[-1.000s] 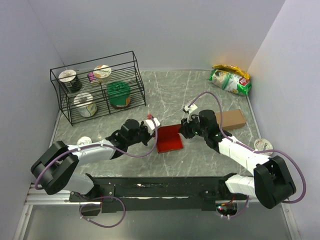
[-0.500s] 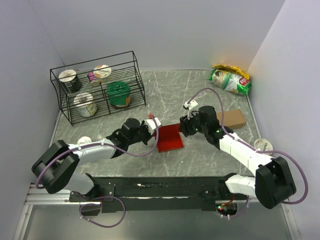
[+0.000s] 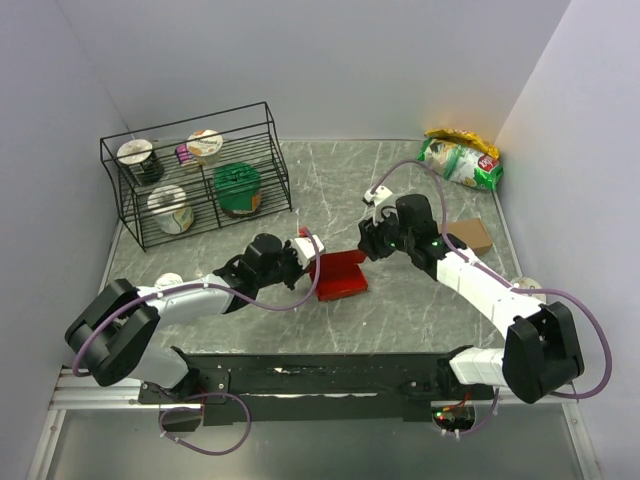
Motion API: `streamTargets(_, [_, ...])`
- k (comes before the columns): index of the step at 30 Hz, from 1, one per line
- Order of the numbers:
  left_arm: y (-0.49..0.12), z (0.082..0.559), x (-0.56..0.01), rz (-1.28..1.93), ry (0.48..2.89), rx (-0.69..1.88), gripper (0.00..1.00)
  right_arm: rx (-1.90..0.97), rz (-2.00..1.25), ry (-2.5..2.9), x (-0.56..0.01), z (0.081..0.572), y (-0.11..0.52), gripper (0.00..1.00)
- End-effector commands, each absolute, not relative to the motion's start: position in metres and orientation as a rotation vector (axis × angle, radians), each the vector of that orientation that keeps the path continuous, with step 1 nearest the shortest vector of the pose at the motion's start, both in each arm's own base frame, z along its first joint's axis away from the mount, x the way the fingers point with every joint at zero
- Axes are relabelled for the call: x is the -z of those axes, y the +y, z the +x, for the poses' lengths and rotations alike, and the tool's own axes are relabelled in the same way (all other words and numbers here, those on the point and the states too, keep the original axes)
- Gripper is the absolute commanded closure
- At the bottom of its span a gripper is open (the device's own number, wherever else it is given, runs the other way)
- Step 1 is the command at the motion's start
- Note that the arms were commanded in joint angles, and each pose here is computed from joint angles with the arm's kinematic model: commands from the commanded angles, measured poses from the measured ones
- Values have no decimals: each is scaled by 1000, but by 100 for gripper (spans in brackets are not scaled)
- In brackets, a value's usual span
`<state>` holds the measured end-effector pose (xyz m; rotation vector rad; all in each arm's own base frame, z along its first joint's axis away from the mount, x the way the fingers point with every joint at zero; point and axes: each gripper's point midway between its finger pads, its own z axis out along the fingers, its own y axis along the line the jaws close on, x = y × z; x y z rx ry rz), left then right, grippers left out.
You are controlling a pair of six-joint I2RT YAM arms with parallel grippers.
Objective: Fold the paper box
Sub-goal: Close the paper box at the center of the board.
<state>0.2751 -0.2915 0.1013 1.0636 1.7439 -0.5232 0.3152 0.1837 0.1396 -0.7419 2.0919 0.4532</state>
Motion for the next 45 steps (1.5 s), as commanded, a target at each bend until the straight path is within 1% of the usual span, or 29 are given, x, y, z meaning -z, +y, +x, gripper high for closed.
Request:
streamTargets(1, [-293,279,-107,1077,1728,521,99,-471,-801,2094,-134,307,183,48])
streamTargets(4, [-293,279,-107,1075,1724,529,99,-475,-796,2070,-136,306,183,47])
streamTargets(7, [-293,279,-108,1078,1725,525,99,-478,-790,2066,-138,306,181,42])
streamTargets(11, [-291,279,-107,1076,1734,526,99,-521,-791,2028,-144,302,181,28])
streamTargets(12, [-291,279,-107,1076,1732,526,99,-525,-785,2011,-148,301,180,27])
streamTargets(15, [-291,278,-108,1076,1729,530,99,-534,-786,1986,-151,298,180,24])
streamTargets(19, [-291,278,-109,1075,1729,535,99,-542,-788,1982,-149,297,181,24])
streamTargets(20, [-291,277,-108,1079,1731,539,99,-539,-793,1975,-149,297,181,24])
streamTargets(22, [-292,276,-109,1083,1725,549,99,-534,-801,1983,-147,299,181,28])
streamTargets(23, [-292,276,-108,1083,1725,549,99,-526,-813,1982,-146,301,181,35])
streamTargets(26, [-292,276,-108,1086,1727,548,99,-526,-837,2003,-139,306,183,43])
streamTargets(36, [-293,276,-106,1098,1734,550,99,-492,-830,1952,-145,317,183,48])
streamTargets(39, [-294,277,-105,1099,1737,550,99,-505,-847,1956,-143,318,187,53])
streamTargets(40, [-293,277,-105,1100,1740,548,99,-511,-854,1964,-142,317,188,57])
streamTargets(43, [-293,278,-105,1097,1739,545,99,-524,-871,1971,-139,316,192,63])
streamTargets(45, [-294,278,-105,1097,1741,547,99,-531,-880,1974,-137,313,194,65])
